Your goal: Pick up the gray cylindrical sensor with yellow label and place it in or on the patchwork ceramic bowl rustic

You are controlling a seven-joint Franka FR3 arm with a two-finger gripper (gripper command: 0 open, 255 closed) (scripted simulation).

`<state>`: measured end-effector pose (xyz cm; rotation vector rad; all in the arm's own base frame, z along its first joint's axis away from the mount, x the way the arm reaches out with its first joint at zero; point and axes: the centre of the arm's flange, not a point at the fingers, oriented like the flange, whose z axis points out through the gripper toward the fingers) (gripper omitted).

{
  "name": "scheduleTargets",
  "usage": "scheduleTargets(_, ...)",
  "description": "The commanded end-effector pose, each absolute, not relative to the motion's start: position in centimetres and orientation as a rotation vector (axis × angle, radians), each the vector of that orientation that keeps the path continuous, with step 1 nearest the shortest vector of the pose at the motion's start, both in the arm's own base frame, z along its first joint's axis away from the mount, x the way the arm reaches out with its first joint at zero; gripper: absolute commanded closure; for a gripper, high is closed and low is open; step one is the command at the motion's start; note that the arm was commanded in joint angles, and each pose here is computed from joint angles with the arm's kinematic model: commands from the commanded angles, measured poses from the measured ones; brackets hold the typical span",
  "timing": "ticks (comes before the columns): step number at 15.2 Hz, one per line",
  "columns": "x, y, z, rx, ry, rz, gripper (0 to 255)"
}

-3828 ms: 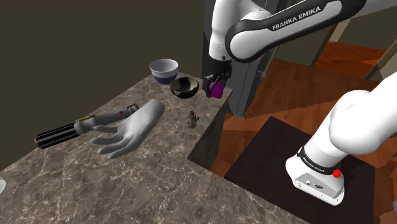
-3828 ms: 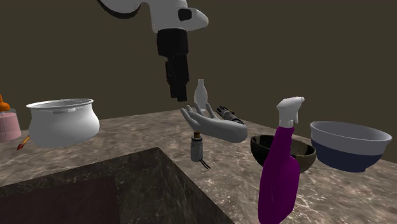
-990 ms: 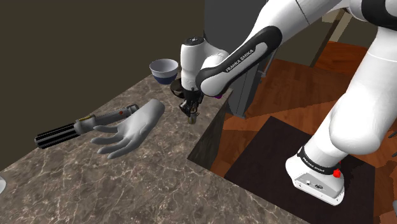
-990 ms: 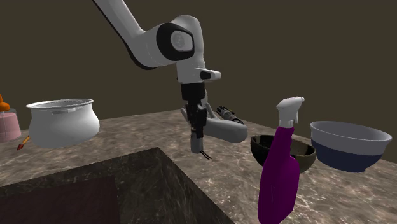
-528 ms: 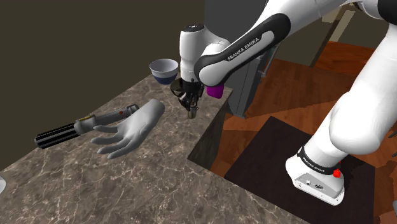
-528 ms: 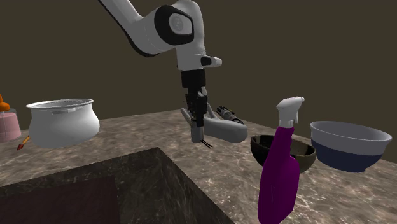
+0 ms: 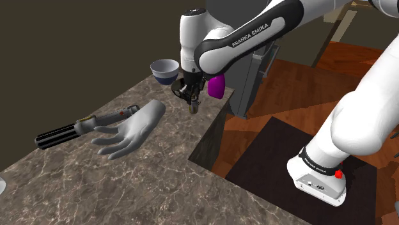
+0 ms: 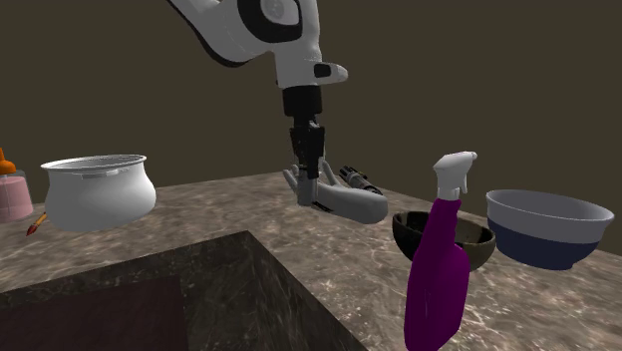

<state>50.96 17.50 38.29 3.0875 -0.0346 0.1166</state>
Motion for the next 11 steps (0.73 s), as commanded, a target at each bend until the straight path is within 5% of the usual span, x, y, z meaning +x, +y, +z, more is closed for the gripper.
scheduleTargets(1,50.9,17.4,39.3,3.087,-0.035,0.116,255)
scheduleTargets(11,50.9,17.4,44.2,3.087,-0.035,0.116,255)
